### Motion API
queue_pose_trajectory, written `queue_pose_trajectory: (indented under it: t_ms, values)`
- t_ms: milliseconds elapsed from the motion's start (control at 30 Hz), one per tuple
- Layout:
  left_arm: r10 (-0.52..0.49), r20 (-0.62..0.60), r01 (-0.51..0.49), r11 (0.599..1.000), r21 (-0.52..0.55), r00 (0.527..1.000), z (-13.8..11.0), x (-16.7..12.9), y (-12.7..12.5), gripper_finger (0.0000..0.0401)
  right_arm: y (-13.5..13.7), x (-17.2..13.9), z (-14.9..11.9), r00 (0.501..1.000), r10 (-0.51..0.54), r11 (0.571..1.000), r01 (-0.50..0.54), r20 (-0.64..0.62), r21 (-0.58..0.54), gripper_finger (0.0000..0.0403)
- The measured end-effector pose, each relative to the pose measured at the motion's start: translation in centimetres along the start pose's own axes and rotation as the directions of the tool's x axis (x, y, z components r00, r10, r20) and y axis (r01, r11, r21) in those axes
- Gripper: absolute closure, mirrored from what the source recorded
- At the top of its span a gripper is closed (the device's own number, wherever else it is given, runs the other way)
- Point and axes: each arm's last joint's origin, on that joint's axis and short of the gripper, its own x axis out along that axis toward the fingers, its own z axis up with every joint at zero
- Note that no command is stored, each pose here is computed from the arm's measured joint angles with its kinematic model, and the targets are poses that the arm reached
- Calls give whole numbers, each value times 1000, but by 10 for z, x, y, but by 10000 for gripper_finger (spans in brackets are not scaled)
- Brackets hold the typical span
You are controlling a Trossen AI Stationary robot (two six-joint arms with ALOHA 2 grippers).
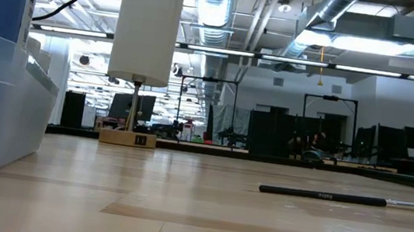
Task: Pick & Place Paint Supplies
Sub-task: Put the gold paint brush into the green cup
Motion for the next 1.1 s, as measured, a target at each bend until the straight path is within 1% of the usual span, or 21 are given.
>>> queue_pose_trajectory:
  t_ms: [133, 267, 467, 667, 833, 933, 1033, 1100]
  values:
    - [0, 0, 0, 1000, 0, 1000, 0, 0, 0, 393, 0, -8, -11, 1000, 22, 1000, -22, -8, 13, 403]
    - [0, 0, 0, 1000, 0, 1000, 0, 0, 0, 393, 0, -13, -17, 999, 37, 999, -37, 0, -5, 403]
    - [0, 0, 0, 1000, 0, 1000, 0, 0, 0, 393, -1, -19, -21, 999, 53, 997, -53, -2, -57, 403]
    - [0, 0, 0, 1000, 0, 1000, 0, 0, 0, 393, -6, -34, -24, 996, 94, 989, -93, 3, -111, 403]
    - [0, 0, 0, 1000, 0, 1000, 0, 0, 0, 393, -15, -51, -21, 989, 145, 985, -142, 22, -94, 403]
    - [0, 0, 0, 1000, 0, 1000, 0, 0, 0, 393, -18, -56, -22, 987, 160, 984, -158, 15, -83, 403]
    - [0, 0, 0, 1000, 0, 1000, 0, 0, 0, 393, -27, -54, -31, 991, 135, 989, -135, -6, -56, 403]
    - [0, 0, 0, 1000, 0, 1000, 0, 0, 0, 393, -39, -50, -38, 995, 101, 995, -101, -22, -11, 403]
